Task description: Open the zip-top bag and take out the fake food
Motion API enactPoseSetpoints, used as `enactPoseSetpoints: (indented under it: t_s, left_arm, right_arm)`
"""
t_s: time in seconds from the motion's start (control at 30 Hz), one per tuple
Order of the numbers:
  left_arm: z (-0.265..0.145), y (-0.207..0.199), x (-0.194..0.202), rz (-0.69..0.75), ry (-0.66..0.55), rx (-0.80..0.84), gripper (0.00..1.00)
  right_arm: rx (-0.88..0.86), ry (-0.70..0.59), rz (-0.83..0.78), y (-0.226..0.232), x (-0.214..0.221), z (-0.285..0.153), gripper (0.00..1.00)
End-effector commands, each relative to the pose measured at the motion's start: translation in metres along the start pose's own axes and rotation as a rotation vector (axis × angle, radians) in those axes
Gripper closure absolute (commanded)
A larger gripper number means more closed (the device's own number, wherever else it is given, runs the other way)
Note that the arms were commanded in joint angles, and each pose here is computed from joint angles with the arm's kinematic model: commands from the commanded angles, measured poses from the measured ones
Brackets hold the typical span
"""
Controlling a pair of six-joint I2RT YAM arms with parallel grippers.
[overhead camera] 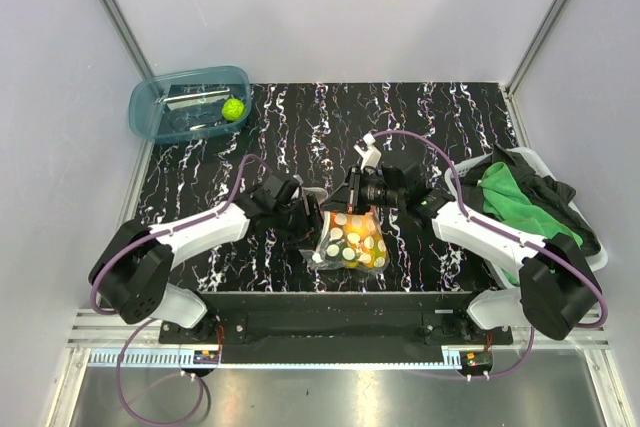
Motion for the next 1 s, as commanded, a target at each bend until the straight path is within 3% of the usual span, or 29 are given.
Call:
enactPoseSetpoints:
  t_s: [0.0, 0.5, 0.6, 0.63, 0.73, 0.97]
  left_arm:
    - [0.007, -0.014, -0.005, -0.041, 0.014, 0.108, 0.32]
    - [0.049, 0.008, -0.032, -0.174, -0.054, 0.006, 0.32]
    - [0.055, 0.007, -0.039, -0.135, -0.059, -0.009, 0.44]
    - [0.054, 0.005, -0.04, -0.116, -0.063, -0.004, 0.55]
    - [0.046, -0.008, -0.048, -0.043, -0.097, 0.042, 0.73]
    - [0.008, -0.041, -0.054, 0.162, -0.147, 0.124, 0.94]
  right_arm:
    - [0.009, -0.028, -0.025, 0.001, -0.004, 0.002, 1.0]
    - [0.02, 0.015, -0.016, -0.007, 0.005, 0.005, 1.0]
    - [0.025, 0.028, -0.017, -0.009, 0.008, 0.005, 1.0]
    - [0.029, 0.031, -0.021, -0.011, 0.009, 0.004, 1.0]
    - [0.04, 0.027, -0.044, -0.009, 0.009, -0.001, 1.0]
    - [0.088, -0.032, -0.111, -0.005, 0.001, -0.019, 1.0]
Point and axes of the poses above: each gripper's point midway between its finger pads, its own z axis out along the fingers, its own y axis along the line the jaws close on, x = y × z, the point moved 6 cm from there along -z, back along the fingers, and after that the axes turned 1 degree about -z, right-handed, at the moved point
